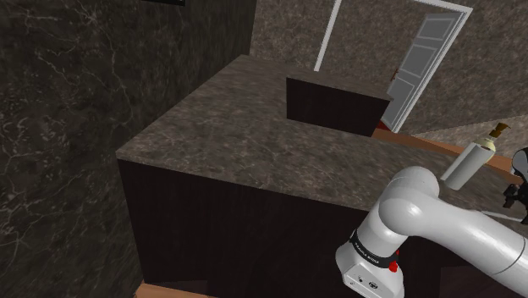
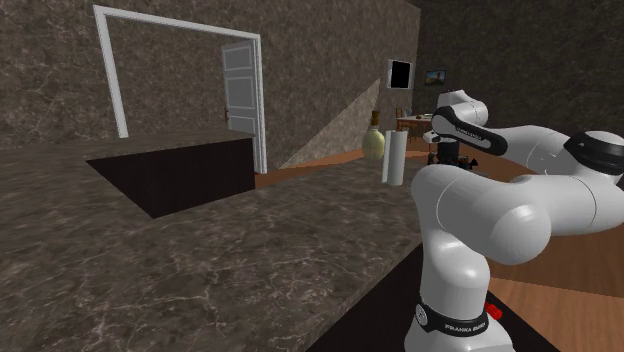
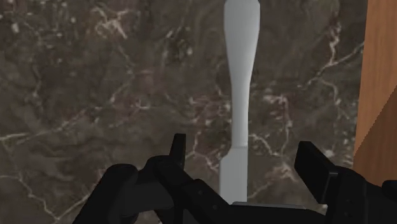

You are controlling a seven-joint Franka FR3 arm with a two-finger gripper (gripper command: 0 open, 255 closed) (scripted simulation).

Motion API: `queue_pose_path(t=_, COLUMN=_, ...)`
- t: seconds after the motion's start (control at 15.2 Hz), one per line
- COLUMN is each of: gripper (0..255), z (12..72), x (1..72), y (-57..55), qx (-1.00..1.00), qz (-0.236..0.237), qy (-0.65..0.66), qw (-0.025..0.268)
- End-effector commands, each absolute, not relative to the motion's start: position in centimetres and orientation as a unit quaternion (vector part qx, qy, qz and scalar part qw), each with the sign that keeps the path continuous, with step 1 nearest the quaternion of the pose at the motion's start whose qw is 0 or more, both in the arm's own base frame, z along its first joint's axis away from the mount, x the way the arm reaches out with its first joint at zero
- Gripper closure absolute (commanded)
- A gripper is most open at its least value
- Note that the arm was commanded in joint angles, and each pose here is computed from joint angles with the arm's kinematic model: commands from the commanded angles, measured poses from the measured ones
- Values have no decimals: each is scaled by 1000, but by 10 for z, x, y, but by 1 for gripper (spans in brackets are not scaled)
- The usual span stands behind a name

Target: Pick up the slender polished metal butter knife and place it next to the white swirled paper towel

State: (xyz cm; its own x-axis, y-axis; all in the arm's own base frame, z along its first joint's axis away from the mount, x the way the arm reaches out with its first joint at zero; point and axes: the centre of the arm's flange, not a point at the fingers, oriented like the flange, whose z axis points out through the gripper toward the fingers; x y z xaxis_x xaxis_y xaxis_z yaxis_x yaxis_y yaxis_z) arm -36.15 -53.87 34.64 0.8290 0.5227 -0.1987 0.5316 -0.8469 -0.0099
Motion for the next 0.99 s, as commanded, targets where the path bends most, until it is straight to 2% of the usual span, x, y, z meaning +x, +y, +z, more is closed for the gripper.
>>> queue_pose_path(t=0.0, gripper=0, z=346, x=-361, y=-539, qx=956, qz=-97, qy=276, qw=23)
queue_pose_path(t=0.13, gripper=0, z=346, x=-361, y=-539, qx=956, qz=-97, qy=276, qw=23)
queue_pose_path(t=0.4, gripper=0, z=395, x=-353, y=-534, qx=956, qz=-97, qy=276, qw=23)
queue_pose_path(t=0.92, gripper=0, z=395, x=-353, y=-534, qx=956, qz=-97, qy=276, qw=23)
